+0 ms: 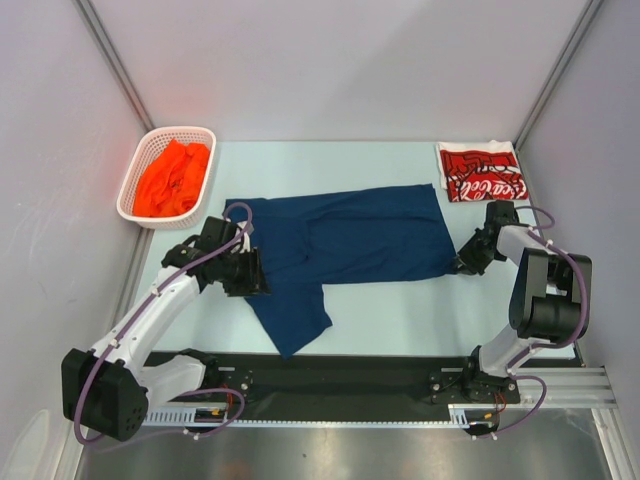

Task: Fold and stack the t-shirts
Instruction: Fold the tshirt

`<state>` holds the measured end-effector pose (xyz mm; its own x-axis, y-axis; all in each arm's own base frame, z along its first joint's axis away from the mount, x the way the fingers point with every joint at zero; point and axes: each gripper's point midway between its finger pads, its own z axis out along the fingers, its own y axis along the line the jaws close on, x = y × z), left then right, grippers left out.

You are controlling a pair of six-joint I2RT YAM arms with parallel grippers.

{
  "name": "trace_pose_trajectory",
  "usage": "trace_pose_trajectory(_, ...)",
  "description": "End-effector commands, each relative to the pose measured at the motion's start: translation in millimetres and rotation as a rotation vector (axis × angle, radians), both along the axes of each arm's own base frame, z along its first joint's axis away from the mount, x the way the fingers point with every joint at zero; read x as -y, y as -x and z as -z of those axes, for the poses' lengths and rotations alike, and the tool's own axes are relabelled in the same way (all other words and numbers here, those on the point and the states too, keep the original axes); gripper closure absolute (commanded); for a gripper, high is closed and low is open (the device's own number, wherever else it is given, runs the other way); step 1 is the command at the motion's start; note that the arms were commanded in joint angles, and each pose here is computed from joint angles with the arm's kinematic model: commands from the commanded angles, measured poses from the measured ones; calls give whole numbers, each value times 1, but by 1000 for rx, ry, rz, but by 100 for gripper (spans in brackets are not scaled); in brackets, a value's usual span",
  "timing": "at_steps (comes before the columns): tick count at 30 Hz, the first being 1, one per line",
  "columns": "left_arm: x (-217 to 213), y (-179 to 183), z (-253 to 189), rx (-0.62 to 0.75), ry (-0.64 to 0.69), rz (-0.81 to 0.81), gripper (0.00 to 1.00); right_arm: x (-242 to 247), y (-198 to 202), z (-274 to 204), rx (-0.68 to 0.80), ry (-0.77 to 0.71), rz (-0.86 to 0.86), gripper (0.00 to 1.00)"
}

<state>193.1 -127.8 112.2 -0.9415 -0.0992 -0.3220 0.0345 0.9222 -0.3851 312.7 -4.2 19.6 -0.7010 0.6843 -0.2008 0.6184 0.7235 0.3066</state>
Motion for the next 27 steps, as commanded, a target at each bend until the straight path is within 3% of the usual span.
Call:
trace_pose_trajectory(1, 7, -5, -15, 44, 31, 25, 54, 1, -13, -3, 33, 17, -14, 74)
trace_pose_trajectory(27, 5, 2, -12, 44, 27, 42, 53, 0, -20, -12, 31, 33, -32, 70)
